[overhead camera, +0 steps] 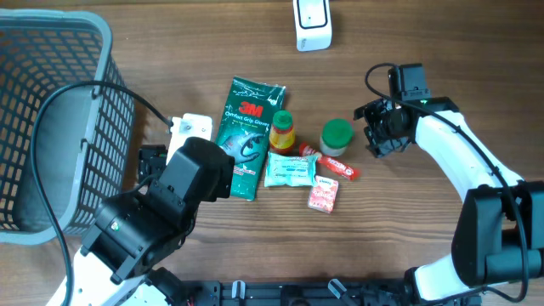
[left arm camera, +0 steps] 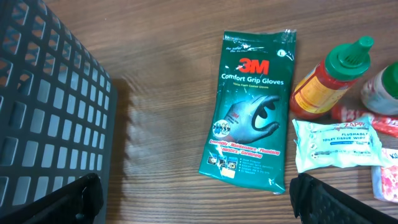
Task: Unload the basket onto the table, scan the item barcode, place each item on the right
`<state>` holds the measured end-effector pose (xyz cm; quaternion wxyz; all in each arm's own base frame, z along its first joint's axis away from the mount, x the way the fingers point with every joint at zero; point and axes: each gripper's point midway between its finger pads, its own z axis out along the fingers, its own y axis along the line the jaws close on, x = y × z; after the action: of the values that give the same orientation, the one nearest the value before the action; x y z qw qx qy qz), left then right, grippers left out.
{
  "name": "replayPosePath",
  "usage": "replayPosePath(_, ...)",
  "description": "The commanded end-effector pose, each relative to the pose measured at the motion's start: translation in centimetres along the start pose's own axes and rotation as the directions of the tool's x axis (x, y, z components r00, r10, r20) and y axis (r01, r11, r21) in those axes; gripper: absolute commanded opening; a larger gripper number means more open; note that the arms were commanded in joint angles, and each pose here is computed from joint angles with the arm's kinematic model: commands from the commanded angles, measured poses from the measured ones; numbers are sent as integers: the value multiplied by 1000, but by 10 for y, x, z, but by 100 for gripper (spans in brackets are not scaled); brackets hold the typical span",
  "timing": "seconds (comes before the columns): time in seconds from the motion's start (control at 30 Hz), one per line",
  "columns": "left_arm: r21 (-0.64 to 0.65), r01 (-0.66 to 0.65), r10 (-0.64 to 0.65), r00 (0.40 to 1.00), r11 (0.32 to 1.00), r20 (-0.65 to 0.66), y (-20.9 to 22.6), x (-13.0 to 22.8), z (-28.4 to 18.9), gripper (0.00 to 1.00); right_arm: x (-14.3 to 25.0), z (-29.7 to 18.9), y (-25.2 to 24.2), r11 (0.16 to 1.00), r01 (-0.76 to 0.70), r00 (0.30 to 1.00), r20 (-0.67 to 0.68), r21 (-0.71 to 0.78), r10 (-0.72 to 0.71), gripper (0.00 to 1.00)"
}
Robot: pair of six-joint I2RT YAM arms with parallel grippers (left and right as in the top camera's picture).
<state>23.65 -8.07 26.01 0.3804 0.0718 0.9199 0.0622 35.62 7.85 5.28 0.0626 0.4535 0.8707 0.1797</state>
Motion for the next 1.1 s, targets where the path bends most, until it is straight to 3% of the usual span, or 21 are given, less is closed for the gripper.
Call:
replayPosePath(0.0,4,22,-22,1000,1000,1,0,-1,-1,100,-4,-6,9,928,371,928,10,12,-371,85)
replayPosePath(0.07,4,22,-22,1000,1000,1,0,-1,-1,100,-5,-13,15,918,396,918,11,11,-396,99)
replayPosePath(0.27,4,22,-22,1000,1000,1,0,-1,-1,100,-18,-40,53,906,421,905,87,-49,-416,100)
replayPosePath(0.43,4,23,-23,1000,1000,1,0,-1,-1,100,-20,-41,62,833,551,832,118,-52,-543,100)
replayPosePath(0.67,4,23,-23,1000,1000,1,0,-1,-1,100,-4,-36,68,682,731,673,135,24,-727,100)
replayPosePath(0.87,4,23,-23,1000,1000,1,0,-1,-1,100,21,-23,88,484,865,461,175,129,-870,100)
replayPosePath(1.07,4,22,-22,1000,1000,1,0,-1,-1,100,40,-5,85,373,916,359,115,147,-926,100)
